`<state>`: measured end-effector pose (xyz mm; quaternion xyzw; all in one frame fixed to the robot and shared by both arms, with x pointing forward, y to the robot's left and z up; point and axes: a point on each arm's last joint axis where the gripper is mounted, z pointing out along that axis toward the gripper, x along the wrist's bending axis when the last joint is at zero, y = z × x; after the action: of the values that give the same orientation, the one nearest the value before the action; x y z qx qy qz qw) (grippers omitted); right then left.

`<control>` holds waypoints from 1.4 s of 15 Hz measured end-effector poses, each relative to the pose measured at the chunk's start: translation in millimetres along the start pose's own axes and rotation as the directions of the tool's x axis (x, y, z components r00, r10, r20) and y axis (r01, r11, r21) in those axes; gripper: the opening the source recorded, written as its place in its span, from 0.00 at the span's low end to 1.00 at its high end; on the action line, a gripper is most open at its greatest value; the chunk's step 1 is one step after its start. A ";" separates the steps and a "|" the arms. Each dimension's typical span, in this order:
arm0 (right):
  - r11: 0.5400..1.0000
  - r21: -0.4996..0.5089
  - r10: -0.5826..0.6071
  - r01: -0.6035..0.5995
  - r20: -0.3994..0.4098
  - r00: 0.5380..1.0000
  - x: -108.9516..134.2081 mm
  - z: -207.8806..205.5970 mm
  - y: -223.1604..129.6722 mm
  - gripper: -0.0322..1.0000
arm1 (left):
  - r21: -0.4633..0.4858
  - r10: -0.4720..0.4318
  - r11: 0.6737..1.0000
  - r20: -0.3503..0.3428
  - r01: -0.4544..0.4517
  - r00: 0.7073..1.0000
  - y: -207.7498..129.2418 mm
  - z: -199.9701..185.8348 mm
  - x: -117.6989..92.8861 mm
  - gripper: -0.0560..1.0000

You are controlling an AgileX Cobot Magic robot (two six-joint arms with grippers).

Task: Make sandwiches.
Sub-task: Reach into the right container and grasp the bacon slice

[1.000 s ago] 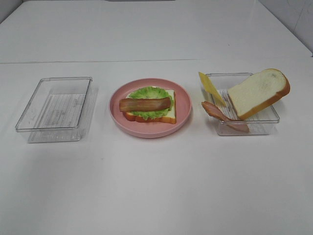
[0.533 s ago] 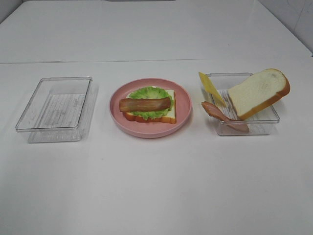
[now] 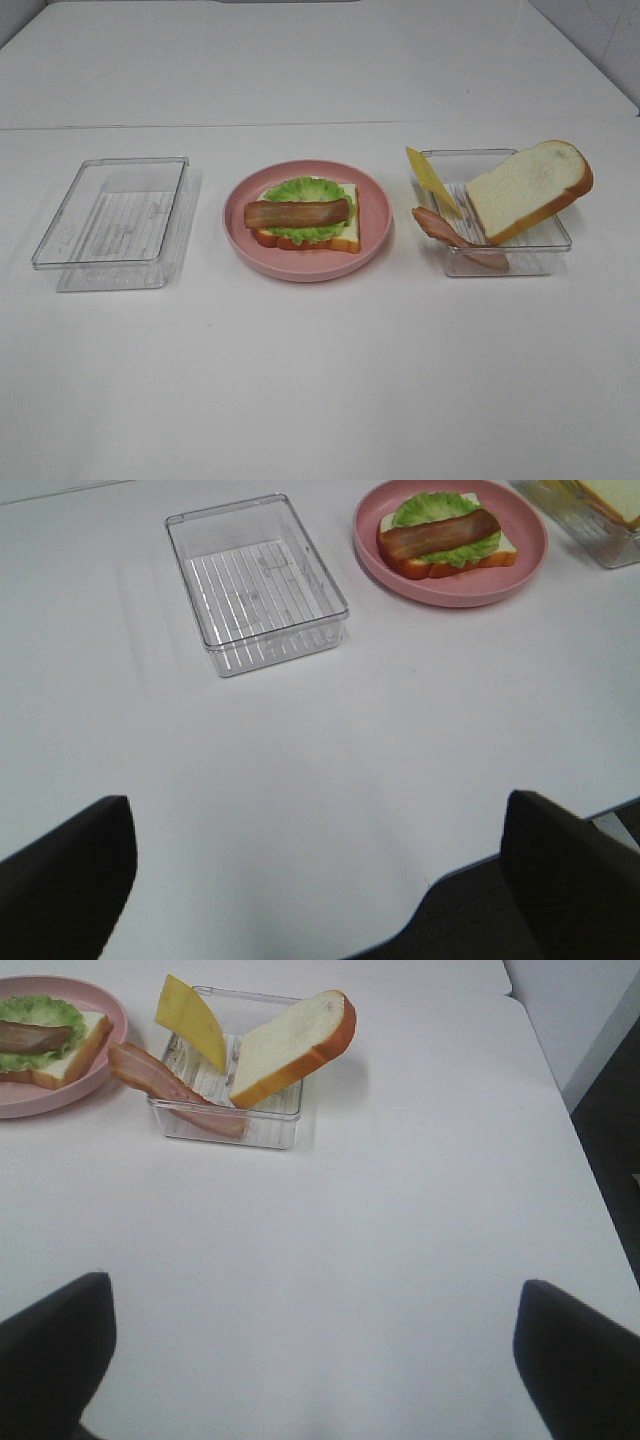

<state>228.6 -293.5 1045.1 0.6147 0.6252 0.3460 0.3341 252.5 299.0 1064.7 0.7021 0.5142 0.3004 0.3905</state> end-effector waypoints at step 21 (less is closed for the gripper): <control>0.918 0.395 0.029 -0.013 -0.034 0.999 -8.7 146.2 152.1 0.99 | -0.104 0.024 0.994 -0.012 -0.025 1.000 -16.9 -11.9 0.8 0.92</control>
<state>433.8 -298.2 1094.7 0.6691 0.6820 0.2283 0.1872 234.7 305.5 1056.4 0.6854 0.4914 0.3354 0.4198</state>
